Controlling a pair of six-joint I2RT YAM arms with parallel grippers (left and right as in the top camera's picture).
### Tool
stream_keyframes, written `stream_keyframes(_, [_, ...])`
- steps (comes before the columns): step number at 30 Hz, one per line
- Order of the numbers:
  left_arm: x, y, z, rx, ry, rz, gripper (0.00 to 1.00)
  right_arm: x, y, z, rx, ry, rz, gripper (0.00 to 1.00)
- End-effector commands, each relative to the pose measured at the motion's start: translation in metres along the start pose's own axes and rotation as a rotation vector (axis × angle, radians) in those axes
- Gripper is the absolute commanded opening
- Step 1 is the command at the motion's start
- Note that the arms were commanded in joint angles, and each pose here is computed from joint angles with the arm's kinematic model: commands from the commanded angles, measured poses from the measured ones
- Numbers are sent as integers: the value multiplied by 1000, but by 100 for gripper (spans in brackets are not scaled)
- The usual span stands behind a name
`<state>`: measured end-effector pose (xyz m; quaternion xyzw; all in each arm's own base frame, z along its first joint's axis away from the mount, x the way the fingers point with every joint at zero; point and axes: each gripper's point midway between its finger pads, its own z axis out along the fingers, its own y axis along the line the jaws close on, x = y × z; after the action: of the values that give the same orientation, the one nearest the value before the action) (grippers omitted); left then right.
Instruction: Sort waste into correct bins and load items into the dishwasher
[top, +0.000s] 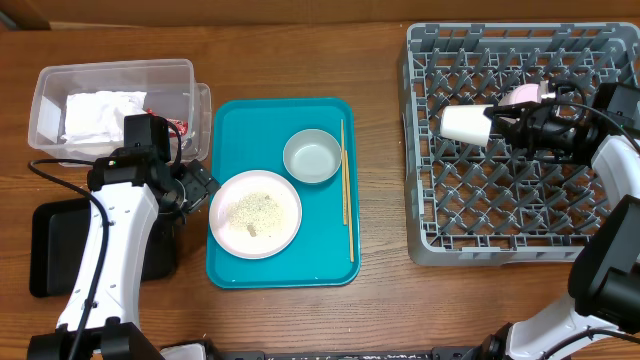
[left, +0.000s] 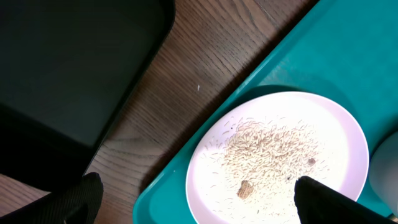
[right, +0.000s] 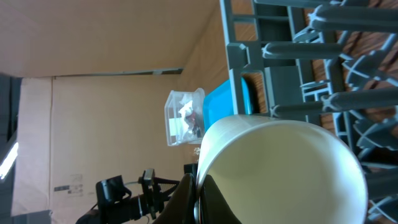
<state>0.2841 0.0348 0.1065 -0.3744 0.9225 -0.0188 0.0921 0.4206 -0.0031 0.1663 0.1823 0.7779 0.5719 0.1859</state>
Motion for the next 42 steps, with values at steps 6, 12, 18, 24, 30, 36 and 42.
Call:
stream_keyframes(6, [0,1,-1,3,2,-17,100,-6,-25,0,65,-23,33,4])
stream_keyframes(12, [0,1,-1,3,2,-17,100,-6,-47,1,86,-18,99,4])
stream_keyframes(18, [0,1,-1,3,1,-17,100,-11,-62,-15,184,-72,131,5])
stream_keyframes(24, [0,1,-1,3,2,-17,100,-17,-67,-45,400,-164,131,14])
stream_keyframes(30, [0,1,-1,3,2,-17,100,-23,-54,-72,572,-213,114,20])
stream_keyframes(36, [0,1,-1,3,2,-17,100,-22,-28,-95,672,-250,102,27])
stream_keyframes(42, [0,1,-1,3,2,-17,100,-10,-3,-91,681,-239,61,27])
